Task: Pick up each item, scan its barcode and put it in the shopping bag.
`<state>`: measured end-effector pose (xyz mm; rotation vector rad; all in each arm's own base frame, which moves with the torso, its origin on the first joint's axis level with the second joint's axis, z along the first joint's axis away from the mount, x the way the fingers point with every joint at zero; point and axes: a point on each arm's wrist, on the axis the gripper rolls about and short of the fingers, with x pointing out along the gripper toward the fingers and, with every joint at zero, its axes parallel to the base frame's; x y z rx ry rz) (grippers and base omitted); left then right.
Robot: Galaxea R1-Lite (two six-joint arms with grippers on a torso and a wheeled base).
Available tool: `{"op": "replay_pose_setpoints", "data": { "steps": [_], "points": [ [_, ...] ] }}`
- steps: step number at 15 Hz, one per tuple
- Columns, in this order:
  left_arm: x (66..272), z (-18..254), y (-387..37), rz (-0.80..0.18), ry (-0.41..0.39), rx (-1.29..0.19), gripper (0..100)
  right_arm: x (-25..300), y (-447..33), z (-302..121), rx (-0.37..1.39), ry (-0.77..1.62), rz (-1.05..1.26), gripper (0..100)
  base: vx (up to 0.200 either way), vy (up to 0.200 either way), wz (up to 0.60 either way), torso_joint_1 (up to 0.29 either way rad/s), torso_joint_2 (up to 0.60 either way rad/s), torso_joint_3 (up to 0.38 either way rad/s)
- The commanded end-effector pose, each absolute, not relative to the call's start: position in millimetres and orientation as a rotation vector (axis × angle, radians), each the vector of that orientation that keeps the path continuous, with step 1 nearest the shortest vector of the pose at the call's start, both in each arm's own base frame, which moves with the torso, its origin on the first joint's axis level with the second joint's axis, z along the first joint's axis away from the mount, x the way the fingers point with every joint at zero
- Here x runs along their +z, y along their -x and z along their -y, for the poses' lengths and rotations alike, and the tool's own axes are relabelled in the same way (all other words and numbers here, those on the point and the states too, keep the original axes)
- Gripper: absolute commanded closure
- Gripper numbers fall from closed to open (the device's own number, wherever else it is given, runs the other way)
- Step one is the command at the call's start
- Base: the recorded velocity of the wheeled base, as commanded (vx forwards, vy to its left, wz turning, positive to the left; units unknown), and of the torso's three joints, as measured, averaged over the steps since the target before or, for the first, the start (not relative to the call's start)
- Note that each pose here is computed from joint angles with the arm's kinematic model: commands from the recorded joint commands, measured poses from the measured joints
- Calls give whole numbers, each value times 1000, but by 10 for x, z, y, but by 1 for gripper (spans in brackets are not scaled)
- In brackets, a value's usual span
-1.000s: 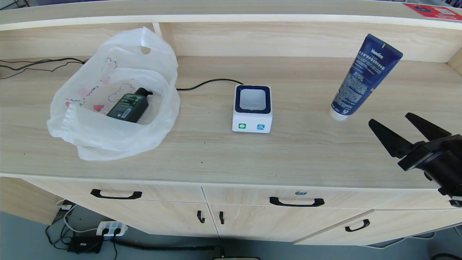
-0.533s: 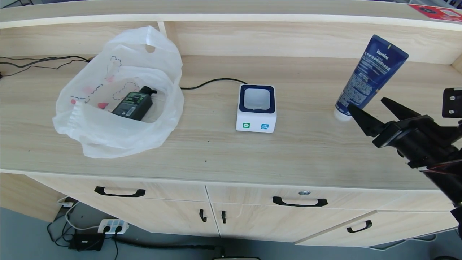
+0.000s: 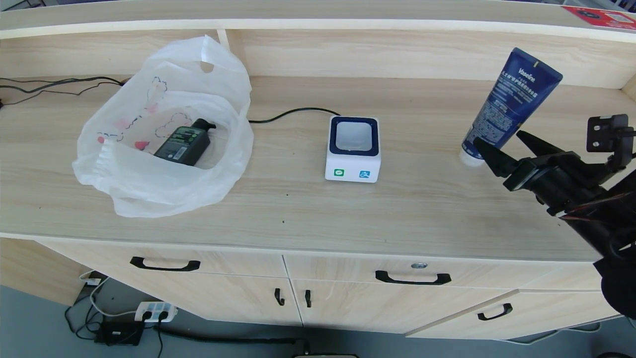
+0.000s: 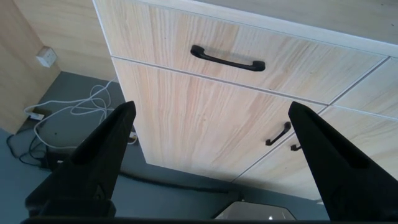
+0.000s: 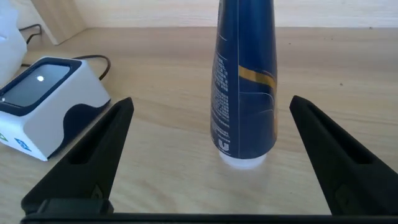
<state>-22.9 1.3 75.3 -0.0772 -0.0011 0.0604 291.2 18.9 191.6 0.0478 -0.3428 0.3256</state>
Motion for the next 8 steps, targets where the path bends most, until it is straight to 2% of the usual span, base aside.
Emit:
{"op": "replay_pose_setpoints", "data": {
  "steps": [1,8],
  "points": [
    [753,-13,228,1,77,61,0,1873,-3059,-117,306,-62,338,0,0,0,0,0,0,0],
    [758,-13,228,5,77,61,0,1897,-3471,-36,317,-57,396,0,0,0,0,0,0,0]
  ]
}}
